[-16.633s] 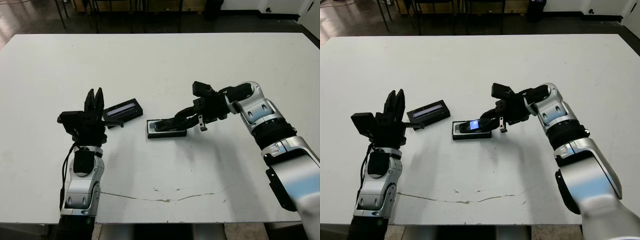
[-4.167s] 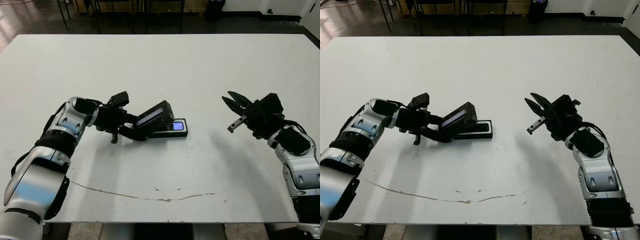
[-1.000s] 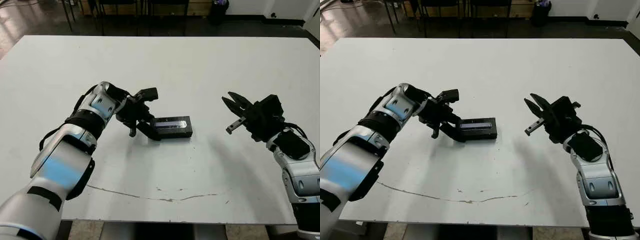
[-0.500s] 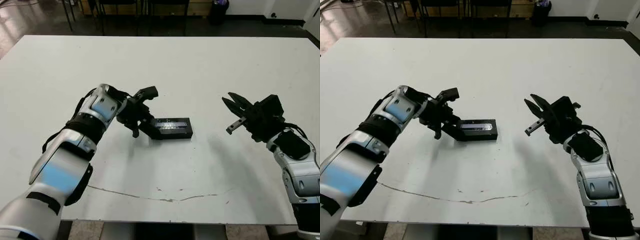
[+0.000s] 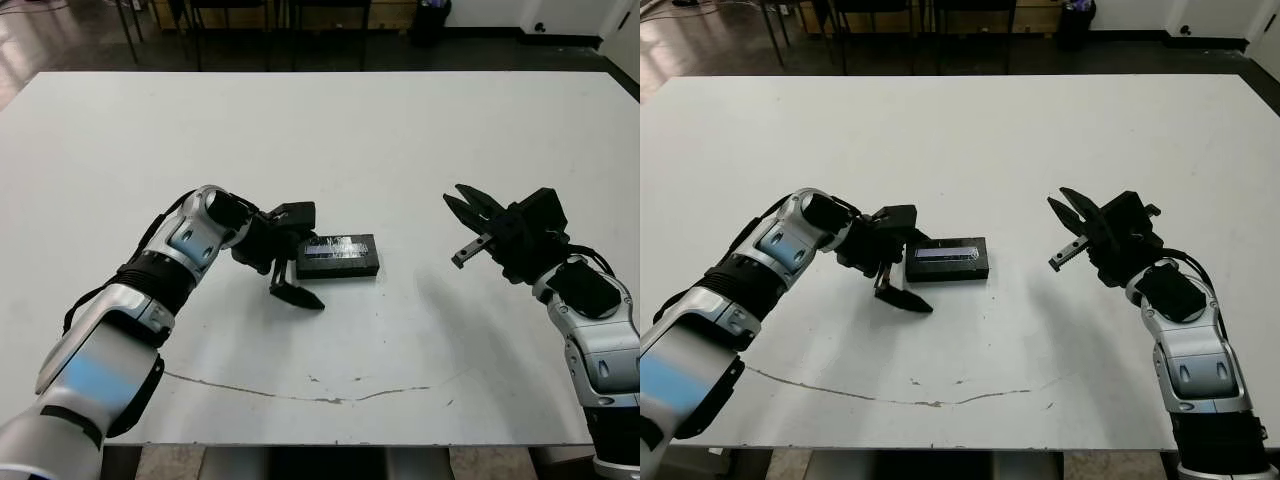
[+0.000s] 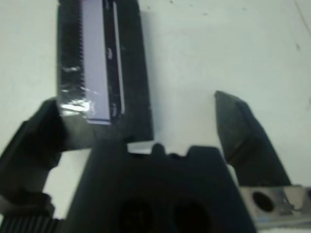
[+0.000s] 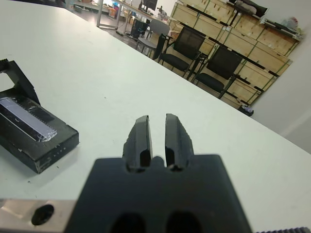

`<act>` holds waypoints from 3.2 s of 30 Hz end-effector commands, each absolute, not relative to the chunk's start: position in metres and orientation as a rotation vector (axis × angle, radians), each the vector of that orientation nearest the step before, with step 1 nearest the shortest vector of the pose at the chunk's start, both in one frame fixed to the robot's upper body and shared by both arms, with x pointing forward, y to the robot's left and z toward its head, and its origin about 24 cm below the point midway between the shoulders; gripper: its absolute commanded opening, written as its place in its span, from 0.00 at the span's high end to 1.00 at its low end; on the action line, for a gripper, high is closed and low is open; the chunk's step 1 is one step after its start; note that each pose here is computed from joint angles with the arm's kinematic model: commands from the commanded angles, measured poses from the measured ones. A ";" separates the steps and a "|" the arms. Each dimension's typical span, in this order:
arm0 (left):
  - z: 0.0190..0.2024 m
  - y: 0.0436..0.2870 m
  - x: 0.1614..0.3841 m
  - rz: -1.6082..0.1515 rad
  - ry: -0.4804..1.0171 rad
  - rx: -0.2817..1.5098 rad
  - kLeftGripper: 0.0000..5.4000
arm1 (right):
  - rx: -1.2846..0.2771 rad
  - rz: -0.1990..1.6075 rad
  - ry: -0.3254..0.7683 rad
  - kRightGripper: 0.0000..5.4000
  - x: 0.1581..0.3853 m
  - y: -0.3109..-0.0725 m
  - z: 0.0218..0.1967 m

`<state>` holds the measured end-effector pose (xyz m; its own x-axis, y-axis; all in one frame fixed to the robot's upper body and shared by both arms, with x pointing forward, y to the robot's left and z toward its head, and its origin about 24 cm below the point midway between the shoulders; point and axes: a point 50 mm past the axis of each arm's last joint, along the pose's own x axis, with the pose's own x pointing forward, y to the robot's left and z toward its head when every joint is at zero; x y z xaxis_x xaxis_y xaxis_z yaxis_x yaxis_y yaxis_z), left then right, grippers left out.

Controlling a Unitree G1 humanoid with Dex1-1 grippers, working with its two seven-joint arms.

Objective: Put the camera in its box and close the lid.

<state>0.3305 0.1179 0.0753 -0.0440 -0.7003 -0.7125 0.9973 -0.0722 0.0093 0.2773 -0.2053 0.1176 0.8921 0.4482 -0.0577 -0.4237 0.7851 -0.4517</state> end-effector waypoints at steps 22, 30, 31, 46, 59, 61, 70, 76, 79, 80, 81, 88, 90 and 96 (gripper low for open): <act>0.112 0.234 0.307 -0.698 0.279 0.569 0.16 | -0.450 0.484 -0.024 1.00 0.282 -0.209 0.113; 0.132 0.157 0.289 -0.472 -0.030 0.228 0.51 | -0.447 0.481 -0.023 1.00 0.283 -0.209 0.112; 0.134 0.147 0.287 -0.474 -0.031 0.203 0.55 | -0.450 0.478 -0.022 1.00 0.283 -0.209 0.112; 0.041 0.040 0.261 -0.542 0.361 0.135 1.00 | -0.458 0.459 -0.024 1.00 0.276 -0.206 0.112; 0.013 0.053 0.247 -0.487 0.557 0.147 1.00 | -0.451 0.472 -0.030 1.00 0.274 -0.205 0.110; 0.015 0.055 0.245 -0.496 0.570 0.134 1.00 | -0.448 0.474 -0.026 1.00 0.274 -0.205 0.111; 0.104 0.077 0.248 -0.553 0.050 0.047 1.00 | -0.417 0.450 -0.038 1.00 0.274 -0.204 0.115; 0.150 0.117 0.272 -0.318 -0.379 0.173 1.00 | -0.387 0.414 -0.104 1.00 0.277 -0.195 0.119; 0.154 0.146 0.285 -0.187 -0.512 0.352 1.00 | -0.353 0.376 -0.140 1.00 0.280 -0.189 0.121; 0.153 0.153 0.288 -0.159 -0.531 0.375 1.00 | -0.343 0.364 -0.152 1.00 0.281 -0.187 0.122; 0.152 0.161 0.291 -0.133 -0.546 0.390 1.00 | -0.328 0.351 -0.165 1.00 0.282 -0.185 0.123; 0.141 0.190 0.299 -0.054 -0.534 0.433 1.00 | -0.253 0.255 -0.233 1.00 0.295 -0.171 0.129; 0.139 0.192 0.298 -0.055 -0.531 0.438 1.00 | -0.245 0.237 -0.227 1.00 0.298 -0.170 0.127; 0.128 0.197 0.292 -0.018 -0.493 0.331 1.00 | -0.228 0.215 -0.210 1.00 0.302 -0.170 0.123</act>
